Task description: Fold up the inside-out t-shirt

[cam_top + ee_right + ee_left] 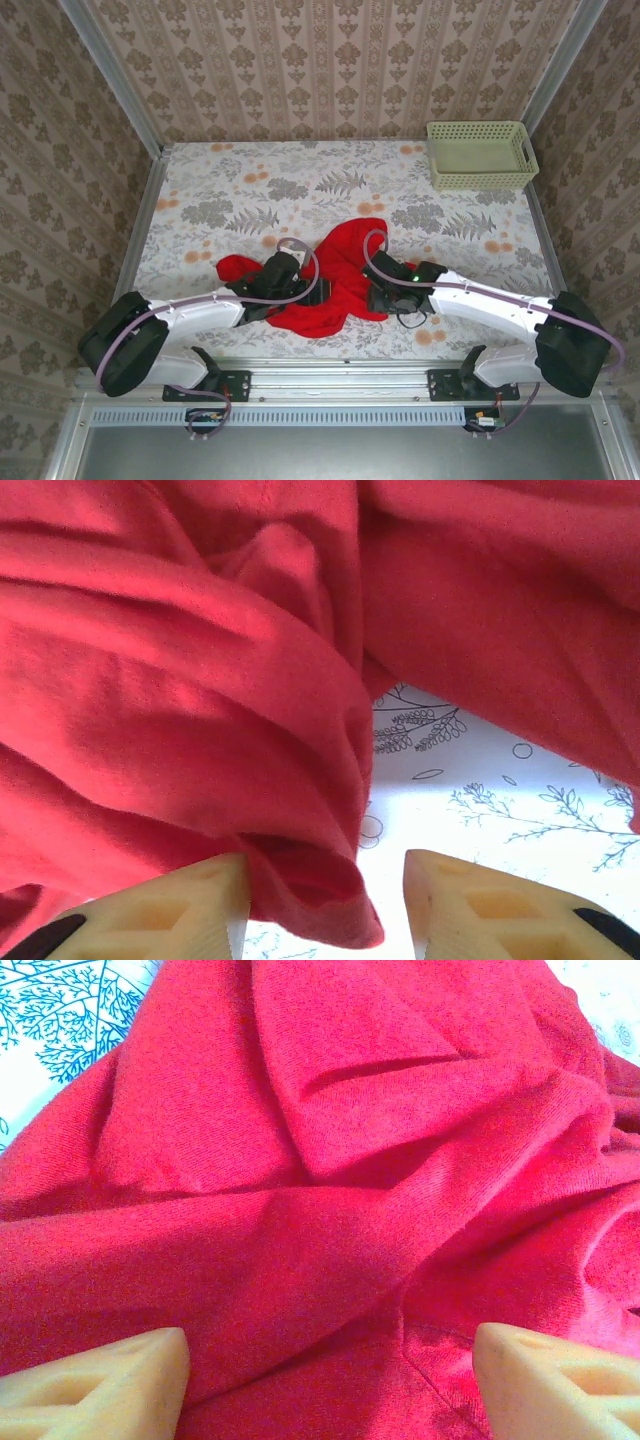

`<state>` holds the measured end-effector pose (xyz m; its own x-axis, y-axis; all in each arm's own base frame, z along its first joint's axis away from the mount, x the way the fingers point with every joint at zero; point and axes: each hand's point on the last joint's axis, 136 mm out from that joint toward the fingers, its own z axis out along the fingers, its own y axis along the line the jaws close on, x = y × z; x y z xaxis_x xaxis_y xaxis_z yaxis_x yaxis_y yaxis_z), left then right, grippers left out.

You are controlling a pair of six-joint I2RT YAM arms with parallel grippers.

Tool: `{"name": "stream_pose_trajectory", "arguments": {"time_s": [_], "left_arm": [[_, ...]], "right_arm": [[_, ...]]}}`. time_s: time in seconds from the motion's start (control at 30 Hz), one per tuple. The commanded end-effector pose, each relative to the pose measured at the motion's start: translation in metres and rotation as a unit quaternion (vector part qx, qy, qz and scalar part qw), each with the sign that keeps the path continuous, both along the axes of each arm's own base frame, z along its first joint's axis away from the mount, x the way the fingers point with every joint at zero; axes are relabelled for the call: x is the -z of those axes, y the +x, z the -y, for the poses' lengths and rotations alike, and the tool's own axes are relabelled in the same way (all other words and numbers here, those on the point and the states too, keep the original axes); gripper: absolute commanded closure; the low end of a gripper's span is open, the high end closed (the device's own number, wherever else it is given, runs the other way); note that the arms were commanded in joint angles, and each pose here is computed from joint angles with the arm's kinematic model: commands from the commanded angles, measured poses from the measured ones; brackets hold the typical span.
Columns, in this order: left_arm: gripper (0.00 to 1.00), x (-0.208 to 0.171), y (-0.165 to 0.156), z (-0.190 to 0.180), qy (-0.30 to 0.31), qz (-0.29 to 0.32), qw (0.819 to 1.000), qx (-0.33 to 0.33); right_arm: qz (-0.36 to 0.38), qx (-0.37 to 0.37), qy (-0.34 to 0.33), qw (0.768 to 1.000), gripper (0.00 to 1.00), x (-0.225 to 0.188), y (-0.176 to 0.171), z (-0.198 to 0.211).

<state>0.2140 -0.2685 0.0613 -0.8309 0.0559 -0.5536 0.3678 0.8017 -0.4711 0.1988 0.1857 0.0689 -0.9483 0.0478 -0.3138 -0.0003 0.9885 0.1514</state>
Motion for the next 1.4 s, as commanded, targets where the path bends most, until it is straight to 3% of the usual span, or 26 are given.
{"name": "stream_pose_trajectory", "arguments": {"time_s": [0.0, 0.1, 0.2, 0.33, 0.47, 0.57, 0.73, 0.9, 1.0, 1.23, 1.37], "left_arm": [[0.24, 0.003, -0.002, -0.008, 0.009, -0.002, 1.0, -0.008], [0.24, 0.004, -0.001, -0.012, 0.017, -0.003, 1.0, -0.013], [0.24, 0.004, 0.003, -0.02, 0.017, -0.016, 0.999, -0.024], [0.24, -0.009, 0.016, -0.046, 0.011, -0.03, 0.997, -0.067], [0.21, -0.035, 0.017, -0.084, 0.063, -0.01, 0.992, -0.113], [0.16, -0.044, 0.007, -0.135, 0.117, -0.028, 0.975, -0.189], [0.14, -0.015, -0.012, -0.19, 0.084, -0.107, 0.949, -0.283], [0.13, -0.007, 0.011, -0.185, -0.043, -0.119, 0.95, -0.286], [0.15, -0.013, 0.03, -0.177, -0.078, -0.108, 0.953, -0.274], [0.27, -0.012, 0.057, -0.171, -0.085, -0.092, 0.959, -0.255], [0.47, -0.008, 0.072, -0.171, -0.073, -0.095, 0.96, -0.253]], "right_arm": [[-0.01, -0.006, -0.011, 1.0, 0.68, 0.004, -0.004, 0.005], [0.009, -0.011, -0.022, 1.0, 0.88, -0.011, -0.002, 0.011], [0.054, -0.013, -0.073, 0.996, 1.0, -0.04, 0.004, 0.034], [0.136, 0.001, -0.156, 0.978, 1.0, -0.092, 0.017, 0.08], [0.182, -0.032, -0.117, 0.976, 1.0, -0.129, 0.025, 0.067], [0.205, -0.037, -0.09, 0.974, 1.0, -0.145, 0.03, 0.058], [0.235, -0.036, -0.063, 0.969, 1.0, -0.156, 0.039, 0.049], [0.243, -0.035, -0.071, 0.967, 1.0, -0.156, 0.043, 0.051], [0.24, -0.036, -0.077, 0.967, 1.0, -0.154, 0.042, 0.054], [0.234, -0.01, -0.079, 0.969, 1.0, -0.149, 0.042, 0.071], [0.242, -0.001, -0.065, 0.968, 1.0, -0.158, 0.045, 0.076]]}}
